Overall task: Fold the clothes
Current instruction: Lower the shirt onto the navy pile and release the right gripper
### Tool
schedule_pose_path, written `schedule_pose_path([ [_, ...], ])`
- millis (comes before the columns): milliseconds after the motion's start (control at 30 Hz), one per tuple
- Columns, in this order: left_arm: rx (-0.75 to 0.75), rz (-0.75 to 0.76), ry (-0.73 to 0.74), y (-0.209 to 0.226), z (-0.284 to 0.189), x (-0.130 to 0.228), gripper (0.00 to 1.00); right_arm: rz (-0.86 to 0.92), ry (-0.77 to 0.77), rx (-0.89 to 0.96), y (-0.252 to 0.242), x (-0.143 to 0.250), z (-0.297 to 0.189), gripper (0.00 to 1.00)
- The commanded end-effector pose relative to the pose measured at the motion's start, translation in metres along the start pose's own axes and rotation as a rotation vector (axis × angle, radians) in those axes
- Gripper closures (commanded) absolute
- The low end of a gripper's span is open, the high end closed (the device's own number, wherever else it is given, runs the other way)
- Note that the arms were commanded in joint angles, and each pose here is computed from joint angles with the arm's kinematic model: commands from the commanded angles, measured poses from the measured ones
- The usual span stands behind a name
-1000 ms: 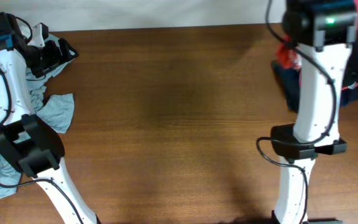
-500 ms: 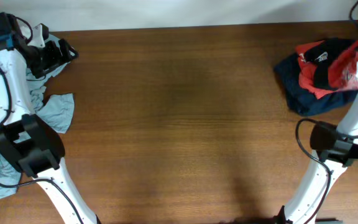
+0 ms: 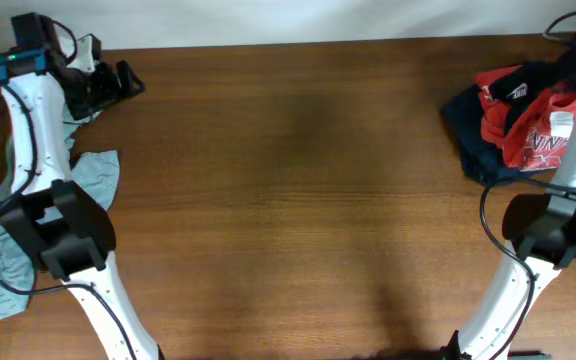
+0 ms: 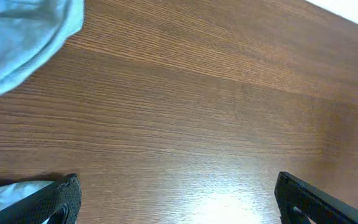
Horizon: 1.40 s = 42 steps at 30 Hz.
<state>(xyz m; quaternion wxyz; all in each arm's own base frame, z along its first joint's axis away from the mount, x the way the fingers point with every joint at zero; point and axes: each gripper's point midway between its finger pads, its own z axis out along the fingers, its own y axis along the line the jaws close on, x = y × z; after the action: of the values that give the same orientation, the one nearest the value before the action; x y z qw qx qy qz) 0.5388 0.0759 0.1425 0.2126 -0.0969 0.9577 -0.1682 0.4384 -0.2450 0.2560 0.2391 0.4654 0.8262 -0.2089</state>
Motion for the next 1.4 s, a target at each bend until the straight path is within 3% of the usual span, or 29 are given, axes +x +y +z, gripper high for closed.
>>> schedule_pose_path([
  [0, -0.040, 0.031, 0.002, 0.002, 0.002, -0.001, 0.01, 0.028, -0.058, -0.011, 0.000, -0.014, -0.006, 0.96],
  [233, -0.045, 0.041, 0.002, -0.002, 0.004, -0.001, 0.01, 0.063, -0.115, -0.056, 0.023, -0.028, 0.010, 0.96],
  [700, -0.041, 0.048, 0.004, -0.006, 0.005, 0.000, 0.01, 0.045, -0.078, -0.158, 0.091, -0.011, 0.087, 0.96],
  [1167, -0.058, 0.057, 0.003, -0.007, 0.007, 0.000, 0.01, -0.018, -0.198, -0.312, 0.179, -0.003, 0.094, 0.95],
  [1200, -0.061, 0.057, 0.003, -0.007, 0.007, 0.000, 0.01, -0.023, -0.196, -0.312, 0.181, 0.000, 0.096, 0.92],
  [1233, -0.061, 0.057, 0.003, -0.007, 0.007, 0.000, 0.01, -0.028, -0.192, -0.311, 0.183, 0.003, 0.097, 0.81],
  [1267, -0.061, 0.057, 0.003, -0.007, 0.007, -0.001, 0.01, -0.032, -0.190, -0.307, 0.185, 0.005, 0.100, 0.58],
  [1300, -0.064, 0.057, 0.003, -0.006, 0.007, -0.001, 0.01, -0.032, -0.189, -0.307, 0.185, 0.006, 0.101, 0.25],
  [1333, -0.064, 0.057, 0.003, -0.006, 0.007, -0.001, 0.01, -0.032, -0.189, -0.307, 0.185, 0.006, 0.101, 0.01],
  [1367, -0.064, 0.058, 0.004, -0.007, 0.007, 0.000, 0.01, -0.032, -0.190, -0.307, 0.185, 0.006, 0.101, 0.01],
])
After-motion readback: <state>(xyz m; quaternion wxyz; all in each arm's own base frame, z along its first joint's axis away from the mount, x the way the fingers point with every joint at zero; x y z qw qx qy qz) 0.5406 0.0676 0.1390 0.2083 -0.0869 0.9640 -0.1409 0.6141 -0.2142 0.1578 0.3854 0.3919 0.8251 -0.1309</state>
